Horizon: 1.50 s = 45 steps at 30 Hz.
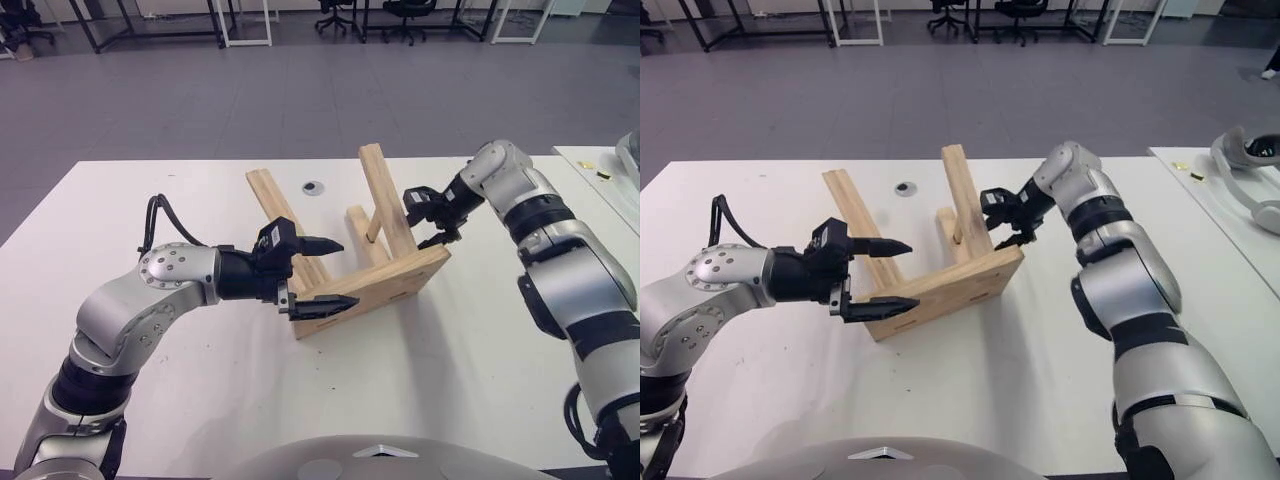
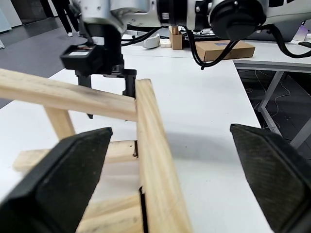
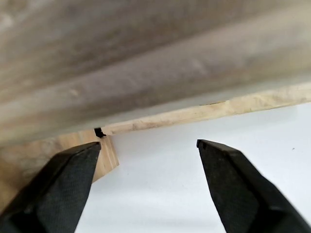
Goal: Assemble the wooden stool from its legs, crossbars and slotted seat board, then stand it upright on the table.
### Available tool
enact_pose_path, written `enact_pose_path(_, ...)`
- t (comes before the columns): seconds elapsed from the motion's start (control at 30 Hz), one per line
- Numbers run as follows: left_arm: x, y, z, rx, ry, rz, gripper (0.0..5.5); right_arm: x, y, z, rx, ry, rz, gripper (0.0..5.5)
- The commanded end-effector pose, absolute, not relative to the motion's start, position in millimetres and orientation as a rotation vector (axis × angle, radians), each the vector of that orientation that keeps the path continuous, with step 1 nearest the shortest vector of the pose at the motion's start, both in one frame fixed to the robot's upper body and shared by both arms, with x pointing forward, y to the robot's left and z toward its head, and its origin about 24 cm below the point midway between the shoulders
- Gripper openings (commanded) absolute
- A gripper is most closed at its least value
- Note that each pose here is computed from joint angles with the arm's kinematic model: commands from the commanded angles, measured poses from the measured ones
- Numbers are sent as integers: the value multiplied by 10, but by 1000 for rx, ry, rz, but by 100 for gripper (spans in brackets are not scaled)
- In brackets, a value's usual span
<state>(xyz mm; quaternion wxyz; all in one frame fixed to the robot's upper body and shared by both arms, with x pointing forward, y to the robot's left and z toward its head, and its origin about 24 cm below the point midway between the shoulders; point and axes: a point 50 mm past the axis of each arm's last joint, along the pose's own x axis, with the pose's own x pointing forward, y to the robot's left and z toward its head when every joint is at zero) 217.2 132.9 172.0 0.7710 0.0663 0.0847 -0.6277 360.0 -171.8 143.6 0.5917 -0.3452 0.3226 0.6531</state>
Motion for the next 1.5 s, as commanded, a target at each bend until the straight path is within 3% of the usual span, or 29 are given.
enact_pose_path(0.03, 2254, 1482, 1711, 225, 212, -1288, 448, 3319, -1761, 1381, -701, 736, 1596, 373)
enact_pose_path(0.23, 2255, 1580, 1678, 272, 236, -1255, 448, 2897, -1826, 1399, -504, 702, 1629, 373)
enact_pose_path(0.4, 2363, 1645, 1879, 172, 124, -1242, 448, 2940, -2046, 1304, -429, 642, 1400, 373)
enact_pose_path(0.47, 2426, 1807, 1944, 112, 96, -1204, 448, 2875, -2243, 1235, -413, 676, 1356, 373)
enact_pose_path(0.57, 2463, 2268, 1962, 2, 125, -1133, 448, 2700, -2544, 1150, -391, 759, 1320, 373)
enact_pose_path(0.67, 2441, 2623, 1792, -8, 265, -1076, 448, 2518, -2593, 1113, -379, 803, 1363, 373)
enact_pose_path(0.73, 2340, 2696, 1551, 1, 401, -1097, 448, 2386, -2506, 1092, -342, 794, 1427, 373)
enact_pose_path(0.87, 2219, 2562, 1256, 56, 538, -1185, 448, 2301, -2333, 998, -297, 754, 1450, 373)
enact_pose_path(1.2, 2239, 1940, 1124, -45, 500, -1422, 448, 2342, -2127, 934, -179, 669, 1417, 373)
enact_pose_path(1.3, 2199, 1864, 1072, -63, 517, -1446, 448, 2337, -2088, 942, -155, 670, 1421, 373)
enact_pose_path(1.5, 1946, 1945, 950, -42, 637, -1495, 448, 2365, -2064, 935, -148, 660, 1399, 373)
